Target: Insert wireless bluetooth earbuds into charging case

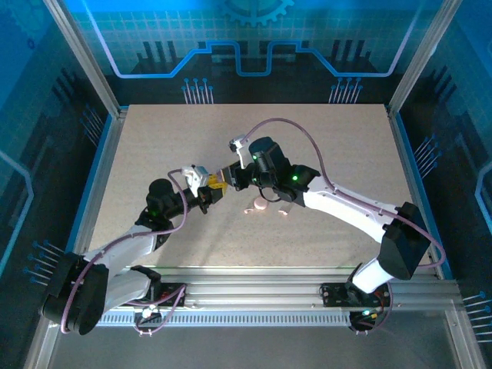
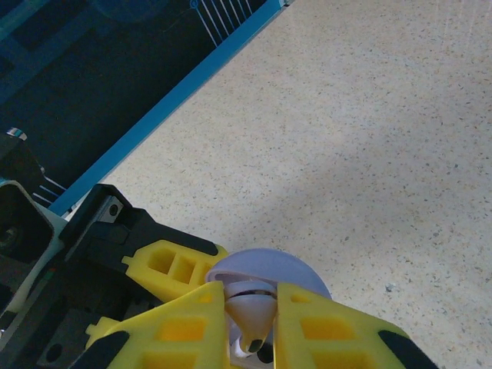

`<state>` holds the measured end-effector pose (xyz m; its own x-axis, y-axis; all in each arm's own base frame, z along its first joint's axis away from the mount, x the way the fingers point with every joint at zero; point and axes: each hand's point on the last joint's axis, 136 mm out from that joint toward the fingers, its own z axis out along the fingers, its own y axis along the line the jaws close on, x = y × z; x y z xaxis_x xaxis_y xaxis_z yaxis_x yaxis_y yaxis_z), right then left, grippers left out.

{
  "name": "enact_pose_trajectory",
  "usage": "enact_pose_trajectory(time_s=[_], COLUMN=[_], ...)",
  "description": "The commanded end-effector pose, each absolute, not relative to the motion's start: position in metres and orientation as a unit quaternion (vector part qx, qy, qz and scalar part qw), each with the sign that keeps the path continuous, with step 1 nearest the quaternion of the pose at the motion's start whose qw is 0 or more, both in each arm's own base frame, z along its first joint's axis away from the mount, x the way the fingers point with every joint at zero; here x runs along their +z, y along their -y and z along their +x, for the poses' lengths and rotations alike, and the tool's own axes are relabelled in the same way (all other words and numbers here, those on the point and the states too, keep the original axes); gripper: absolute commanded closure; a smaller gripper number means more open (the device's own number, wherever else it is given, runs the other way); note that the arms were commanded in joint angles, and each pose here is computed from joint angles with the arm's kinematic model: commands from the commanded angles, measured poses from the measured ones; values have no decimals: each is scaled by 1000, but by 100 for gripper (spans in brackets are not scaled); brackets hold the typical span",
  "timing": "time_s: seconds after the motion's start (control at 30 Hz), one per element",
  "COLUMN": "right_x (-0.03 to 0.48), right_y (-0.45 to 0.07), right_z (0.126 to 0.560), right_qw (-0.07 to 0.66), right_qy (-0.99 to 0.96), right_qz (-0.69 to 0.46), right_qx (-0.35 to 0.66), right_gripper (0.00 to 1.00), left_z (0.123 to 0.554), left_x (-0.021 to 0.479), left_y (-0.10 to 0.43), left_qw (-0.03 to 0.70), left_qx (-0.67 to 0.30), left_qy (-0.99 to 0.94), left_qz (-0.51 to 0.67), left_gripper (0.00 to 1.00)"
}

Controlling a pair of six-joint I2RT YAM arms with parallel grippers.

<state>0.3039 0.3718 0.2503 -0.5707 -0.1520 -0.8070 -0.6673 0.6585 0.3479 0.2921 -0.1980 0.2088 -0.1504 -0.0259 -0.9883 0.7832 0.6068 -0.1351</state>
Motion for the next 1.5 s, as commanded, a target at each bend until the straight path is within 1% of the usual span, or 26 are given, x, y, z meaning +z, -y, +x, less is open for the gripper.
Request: enact_pose_trajectory(time_s=[0.0, 0.47, 0.6, 0.8, 1.03, 1.47], right_x=[262, 255, 266, 287, 299, 293], right_y=[-372, -374, -373, -371, -377, -385], right_z=[297, 294, 296, 298, 289, 290], right_qw=[401, 395, 409, 449, 478, 470], right_qy=[-807, -807, -800, -773, -730, -725], right_qz=[-260, -262, -262, -265, -295, -300], right_qx=[346, 351, 353, 361, 388, 404], right_gripper=[82, 82, 83, 84, 84, 84], left_z=[287, 284, 284, 281, 276, 273], left_x=[235, 239, 236, 232, 235, 243], left_y=[203, 201, 201, 200, 201, 200], left_qw=[621, 629, 627, 626, 630, 637], left_qx=[-344, -341, -340, -353, -361, -363], left_qy=[-636, -630, -634, -631, -622, -614], left_qz=[302, 302, 300, 292, 292, 292], left_gripper=[88, 88, 88, 88, 88, 88])
